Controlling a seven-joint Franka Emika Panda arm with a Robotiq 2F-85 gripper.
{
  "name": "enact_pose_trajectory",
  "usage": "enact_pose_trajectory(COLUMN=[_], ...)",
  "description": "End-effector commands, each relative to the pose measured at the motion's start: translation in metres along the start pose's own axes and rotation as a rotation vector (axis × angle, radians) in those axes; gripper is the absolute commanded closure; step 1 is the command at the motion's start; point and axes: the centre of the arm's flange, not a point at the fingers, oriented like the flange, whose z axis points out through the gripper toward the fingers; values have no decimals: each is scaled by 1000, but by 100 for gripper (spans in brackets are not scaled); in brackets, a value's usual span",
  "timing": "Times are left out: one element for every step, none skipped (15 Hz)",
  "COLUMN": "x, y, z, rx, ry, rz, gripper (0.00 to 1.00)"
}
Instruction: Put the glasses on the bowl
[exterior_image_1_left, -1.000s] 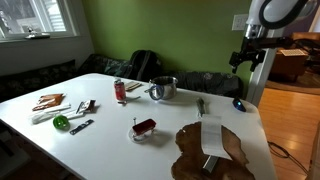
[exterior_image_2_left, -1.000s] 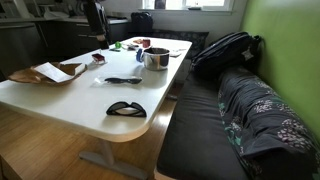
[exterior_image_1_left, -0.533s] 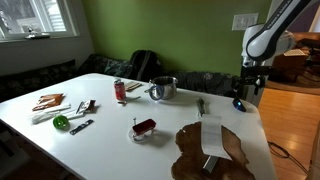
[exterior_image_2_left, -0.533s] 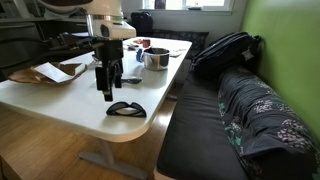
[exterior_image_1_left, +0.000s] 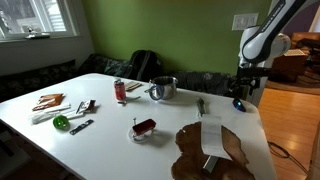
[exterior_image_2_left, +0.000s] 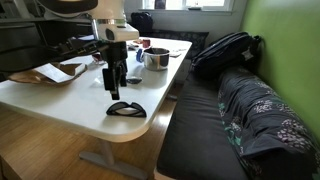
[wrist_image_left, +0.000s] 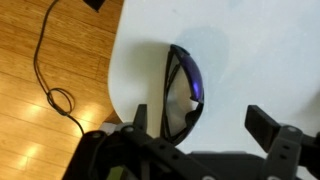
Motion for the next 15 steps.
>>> enact_pose_trajectory(x=[12, 13, 14, 16, 17, 17, 17, 15, 13, 11, 10, 8, 7, 7, 5], y=[-11, -12, -12, -12, -13, -14, -15, -16, -17, -17, -17, -17, -17, -17, -17], z=[29, 34, 38, 44, 48, 55, 61, 66, 69, 71, 72, 72, 72, 69, 63], rx=[68, 79, 93, 103, 107, 108, 111, 109, 109, 109, 109, 109, 110, 114, 117], ry=[41, 52, 60, 60, 60, 61, 55, 49, 43, 38, 36, 36, 38, 45, 51], rz=[-11, -7, -3, 0, -1, -6, -8, -13, -17, -21, -25, -30, -34, -39, -48], gripper=[0, 0, 0, 0, 1, 20, 26, 32, 40, 47, 56, 63, 72, 79, 85])
